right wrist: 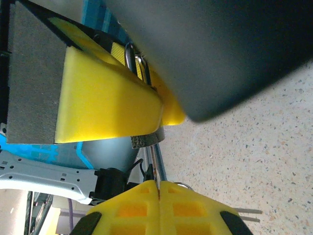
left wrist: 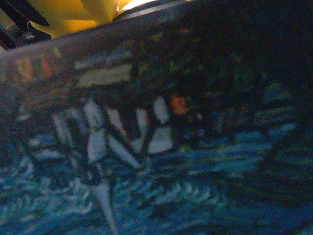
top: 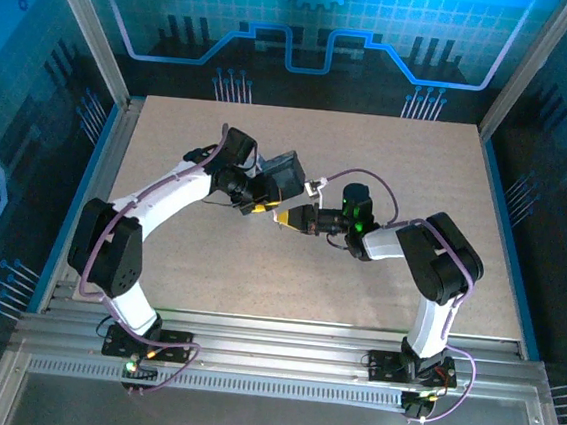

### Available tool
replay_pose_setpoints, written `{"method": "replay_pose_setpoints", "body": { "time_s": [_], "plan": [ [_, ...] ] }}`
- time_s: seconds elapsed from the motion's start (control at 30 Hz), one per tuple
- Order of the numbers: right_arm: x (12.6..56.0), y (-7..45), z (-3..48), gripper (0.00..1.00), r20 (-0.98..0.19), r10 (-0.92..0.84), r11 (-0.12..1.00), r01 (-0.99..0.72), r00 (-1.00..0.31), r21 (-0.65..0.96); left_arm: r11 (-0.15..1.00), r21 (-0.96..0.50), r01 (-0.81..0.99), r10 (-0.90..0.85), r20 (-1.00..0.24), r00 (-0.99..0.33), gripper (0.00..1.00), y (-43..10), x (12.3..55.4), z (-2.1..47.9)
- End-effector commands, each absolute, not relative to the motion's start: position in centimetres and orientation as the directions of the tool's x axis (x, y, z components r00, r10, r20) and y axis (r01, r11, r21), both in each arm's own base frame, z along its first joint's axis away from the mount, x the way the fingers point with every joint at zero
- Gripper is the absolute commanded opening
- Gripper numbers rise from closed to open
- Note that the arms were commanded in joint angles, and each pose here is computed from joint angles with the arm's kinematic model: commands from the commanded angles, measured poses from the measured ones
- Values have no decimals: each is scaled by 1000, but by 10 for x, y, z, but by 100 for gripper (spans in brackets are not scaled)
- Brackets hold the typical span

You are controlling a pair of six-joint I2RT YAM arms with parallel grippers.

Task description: Unlock a padlock with a key

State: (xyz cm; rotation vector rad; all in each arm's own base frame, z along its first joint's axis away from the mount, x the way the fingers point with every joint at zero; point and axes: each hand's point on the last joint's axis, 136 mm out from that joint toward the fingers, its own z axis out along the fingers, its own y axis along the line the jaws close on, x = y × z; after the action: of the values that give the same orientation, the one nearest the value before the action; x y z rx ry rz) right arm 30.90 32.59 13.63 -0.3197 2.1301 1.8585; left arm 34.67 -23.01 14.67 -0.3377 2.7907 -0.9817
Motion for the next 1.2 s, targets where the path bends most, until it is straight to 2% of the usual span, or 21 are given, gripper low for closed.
{"method": "replay_pose_setpoints", "body": {
  "time_s": [0.0,0.5,0.7,0.87,1.03,1.17],
  "plan": [
    [325,336,153,0,-431,70,122,-422,-899,899,727,-677,-118,-209,-54,-976,0,-244,338,157],
    [342,342,175,0,-446,149,96,-436,-883,895,694,-700,-166,-224,9,-975,0,-255,330,149],
    [347,353,194,0,-454,186,45,-454,-871,890,674,-706,-219,-263,48,-964,0,-260,327,147],
    [347,347,197,0,-451,199,50,-450,-870,891,636,-707,-310,-371,72,-926,0,-240,336,151],
    [336,338,162,6,-403,172,135,-383,-899,914,597,-705,-382,-459,91,-884,0,-227,343,152],
    [334,335,151,14,-383,170,155,-359,-908,920,604,-685,-407,-485,89,-870,0,-224,348,149]
  ]
}}
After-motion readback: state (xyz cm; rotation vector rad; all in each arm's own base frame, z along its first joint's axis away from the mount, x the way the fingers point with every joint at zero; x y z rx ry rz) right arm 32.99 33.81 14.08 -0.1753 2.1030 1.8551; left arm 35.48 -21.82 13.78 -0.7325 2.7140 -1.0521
